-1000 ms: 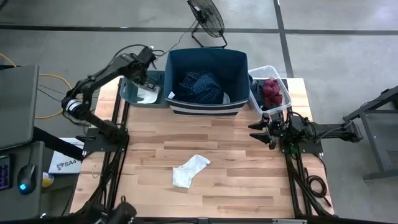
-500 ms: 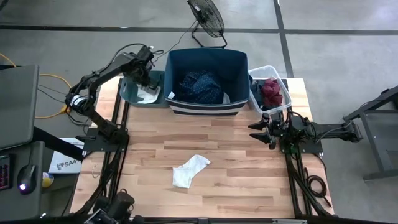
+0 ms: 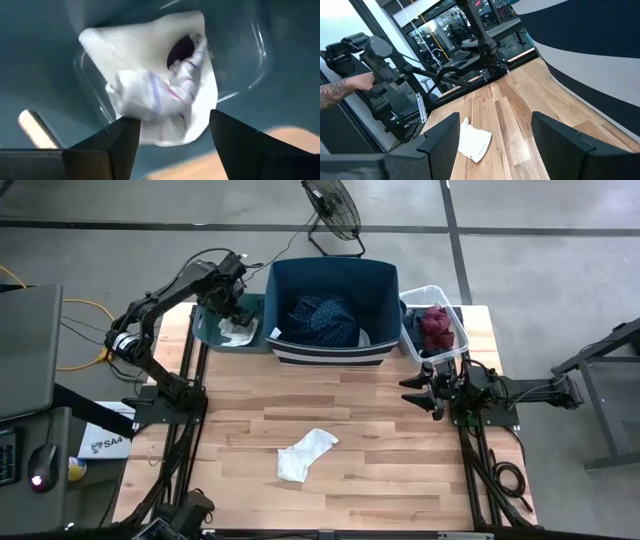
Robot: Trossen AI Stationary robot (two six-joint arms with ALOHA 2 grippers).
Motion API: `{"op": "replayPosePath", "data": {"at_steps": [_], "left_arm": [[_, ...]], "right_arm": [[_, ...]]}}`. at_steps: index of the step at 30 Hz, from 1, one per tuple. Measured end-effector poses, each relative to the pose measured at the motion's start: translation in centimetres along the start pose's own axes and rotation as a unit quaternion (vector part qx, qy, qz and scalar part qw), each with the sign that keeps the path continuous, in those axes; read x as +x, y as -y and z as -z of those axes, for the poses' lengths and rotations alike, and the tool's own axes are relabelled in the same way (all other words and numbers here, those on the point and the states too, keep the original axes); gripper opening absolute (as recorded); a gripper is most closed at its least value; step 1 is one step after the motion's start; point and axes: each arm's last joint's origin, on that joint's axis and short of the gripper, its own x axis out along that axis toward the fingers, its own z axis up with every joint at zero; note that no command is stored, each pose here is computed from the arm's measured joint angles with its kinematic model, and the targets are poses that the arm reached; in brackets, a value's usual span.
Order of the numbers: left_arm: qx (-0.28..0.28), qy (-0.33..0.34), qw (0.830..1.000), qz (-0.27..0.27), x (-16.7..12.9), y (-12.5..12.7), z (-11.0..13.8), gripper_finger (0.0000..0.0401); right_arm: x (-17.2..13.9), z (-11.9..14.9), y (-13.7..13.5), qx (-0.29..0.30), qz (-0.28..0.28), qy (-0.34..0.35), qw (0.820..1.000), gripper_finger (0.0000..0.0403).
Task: Pick & Place Cloths
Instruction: Put the gray sock into the green bin, then put the white sock into the green bin
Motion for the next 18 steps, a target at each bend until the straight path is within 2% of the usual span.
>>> {"op": "replayPosePath", "data": {"at_steps": [8, 14, 18], "left_arm": [[0.006, 0.018, 1.000, 0.004, -4.5, 0.0, -0.7, 0.0239], [0.010, 0.038, 0.999, 0.007, -8.3, 1.6, -0.5, 0.0239], [0.018, 0.058, 0.998, 0.019, -10.2, 3.6, -0.1, 0.0239]], "right_arm": [[0.0, 0.0, 0.0, 0.000, 0.000, 0.000, 1.000, 0.0237], [0.0, 0.0, 0.0, 0.000, 0.000, 0.000, 1.000, 0.0237], [0.0, 0.0, 0.0, 0.000, 0.000, 0.000, 1.000, 0.0237]]}}
